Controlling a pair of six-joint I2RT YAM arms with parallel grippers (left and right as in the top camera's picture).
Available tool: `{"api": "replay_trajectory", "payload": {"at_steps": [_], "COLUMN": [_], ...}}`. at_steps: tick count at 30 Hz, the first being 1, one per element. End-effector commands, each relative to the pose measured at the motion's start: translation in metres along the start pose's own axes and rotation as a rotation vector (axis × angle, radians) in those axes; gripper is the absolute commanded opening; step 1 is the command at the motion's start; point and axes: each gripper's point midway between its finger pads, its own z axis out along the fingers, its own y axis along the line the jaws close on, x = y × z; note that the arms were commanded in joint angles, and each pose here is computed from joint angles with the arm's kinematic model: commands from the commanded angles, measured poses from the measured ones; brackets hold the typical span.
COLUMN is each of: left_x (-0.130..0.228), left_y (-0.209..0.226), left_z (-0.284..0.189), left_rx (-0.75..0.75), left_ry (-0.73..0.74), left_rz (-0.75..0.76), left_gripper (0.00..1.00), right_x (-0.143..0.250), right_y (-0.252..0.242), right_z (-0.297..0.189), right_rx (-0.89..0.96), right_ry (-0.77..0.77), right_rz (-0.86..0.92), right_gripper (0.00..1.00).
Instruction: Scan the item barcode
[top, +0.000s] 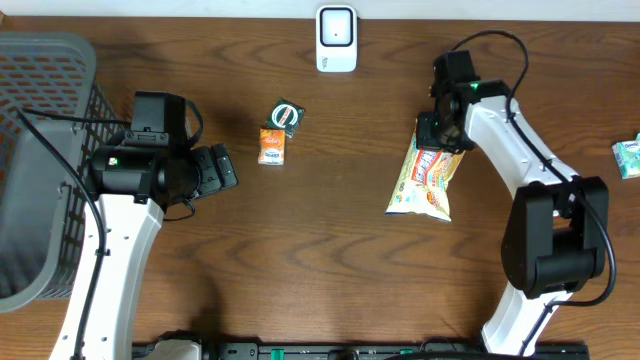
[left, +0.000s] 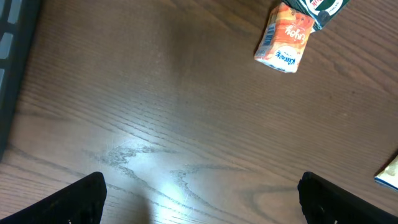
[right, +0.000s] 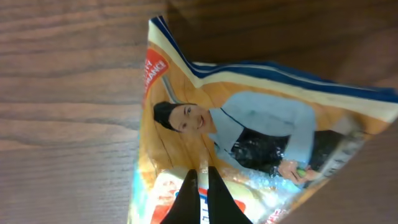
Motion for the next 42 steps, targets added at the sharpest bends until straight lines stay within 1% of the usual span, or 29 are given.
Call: {"api": "replay_trajectory", "payload": {"at_steps": [1,5,8,14,19,22,24,28,32,37,42], "left_x": [0.0,0.0,0.0,0.0,0.0,0.0,0.0,0.0,0.0,0.0,0.0], "left_y": [0.002,0.002,0.002,0.002,0.002,0.002,0.002,0.002,0.002,0.002,0.002], "left_z": [0.0,0.0,0.0,0.0,0.0,0.0,0.0,0.0,0.0,0.0,0.0], "left_rx": [-0.006,-0.006,-0.006,-0.006,-0.006,-0.006,-0.006,-0.006,-0.006,-0.006,-0.006], "left_ry": [0.003,0.003,0.003,0.003,0.003,0.003,0.003,0.003,0.003,0.003,0.003], "left_rz": [-0.003,-0.003,-0.003,-0.003,-0.003,-0.003,-0.003,-0.003,-0.003,-0.003,-0.003], "left_gripper": [0.98,0.98,0.98,0.98,0.98,0.98,0.98,0.98,0.98,0.98,0.98], "right_x": [0.018,0.036,0.038,0.026,0.027,0.035,0.044,0.057,0.063,0.074,0.094], "right_y": [-0.001,-0.006,-0.008,-0.007,-0.005,-0.004,0.004,0.009,0.015,0.021,0.021], "right_z": [0.019,0.031,0.031,0.011,-0.017,-0.024,-0.023,-0.021,-0.02,-0.015,-0.005], "right_rx": [-0.013,-0.001,0.01,0.003,0.002,0.007,-0.025,-0.024,-0.023,-0.016,-0.003], "right_ry": [0.04,0.082,0.087,0.067,0.095,0.134,0.169,0.208,0.222,0.243,0.289], "right_rz": [-0.009,0.001,-0.001,0.004,0.001,-0.004,-0.008,-0.028,-0.049,-0.075,-0.092], "right_gripper": [0.01,0.01,0.01,0.01,0.01,0.01,0.02,0.05,0.06,0.09,0.09]}}
